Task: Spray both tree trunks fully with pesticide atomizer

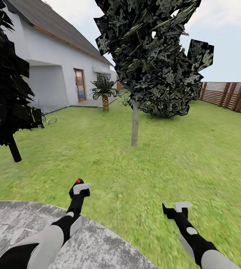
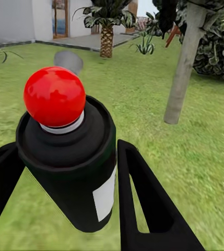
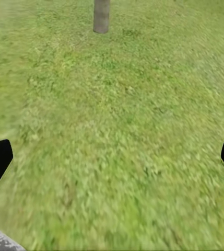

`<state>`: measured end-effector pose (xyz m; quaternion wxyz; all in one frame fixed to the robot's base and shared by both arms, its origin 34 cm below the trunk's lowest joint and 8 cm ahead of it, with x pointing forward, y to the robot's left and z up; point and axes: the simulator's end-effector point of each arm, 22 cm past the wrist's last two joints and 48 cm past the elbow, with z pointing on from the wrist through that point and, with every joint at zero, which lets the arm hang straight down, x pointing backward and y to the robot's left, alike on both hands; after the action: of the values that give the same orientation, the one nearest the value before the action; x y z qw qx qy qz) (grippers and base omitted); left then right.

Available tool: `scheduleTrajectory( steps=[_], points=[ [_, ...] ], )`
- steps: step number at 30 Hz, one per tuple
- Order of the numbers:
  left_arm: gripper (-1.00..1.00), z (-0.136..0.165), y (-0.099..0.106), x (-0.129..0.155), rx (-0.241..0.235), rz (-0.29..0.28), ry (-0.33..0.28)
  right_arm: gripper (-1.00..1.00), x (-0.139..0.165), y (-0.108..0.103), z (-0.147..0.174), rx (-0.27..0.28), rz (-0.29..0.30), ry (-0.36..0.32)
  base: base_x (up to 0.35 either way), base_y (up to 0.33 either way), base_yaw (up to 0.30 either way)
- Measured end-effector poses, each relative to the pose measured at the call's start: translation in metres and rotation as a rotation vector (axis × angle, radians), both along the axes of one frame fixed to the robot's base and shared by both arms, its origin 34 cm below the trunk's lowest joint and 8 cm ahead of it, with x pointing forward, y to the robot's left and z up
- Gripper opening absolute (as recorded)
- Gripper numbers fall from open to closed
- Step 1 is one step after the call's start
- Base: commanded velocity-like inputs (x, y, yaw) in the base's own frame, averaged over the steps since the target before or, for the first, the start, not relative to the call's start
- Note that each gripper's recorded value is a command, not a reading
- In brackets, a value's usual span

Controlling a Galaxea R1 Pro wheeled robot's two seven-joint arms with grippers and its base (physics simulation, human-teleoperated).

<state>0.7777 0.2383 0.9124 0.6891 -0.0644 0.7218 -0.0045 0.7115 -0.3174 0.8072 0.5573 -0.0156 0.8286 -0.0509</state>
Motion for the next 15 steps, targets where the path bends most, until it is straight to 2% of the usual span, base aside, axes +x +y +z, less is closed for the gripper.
scheduleTrajectory(
  steps=[7,15],
  points=[
    [-1.0,0.015,0.0,0.01,-0.001,0.001,-0.024,1.0,0.0,0.0,0.0,0.0,0.0,0.0,0.0,0.0,0.0],
    [-1.0,-0.029,-0.002,-0.018,-0.006,0.001,0.062,1.0,-0.025,0.002,-0.027,0.0,-0.008,0.049,0.0,0.0,0.0]
  ],
)
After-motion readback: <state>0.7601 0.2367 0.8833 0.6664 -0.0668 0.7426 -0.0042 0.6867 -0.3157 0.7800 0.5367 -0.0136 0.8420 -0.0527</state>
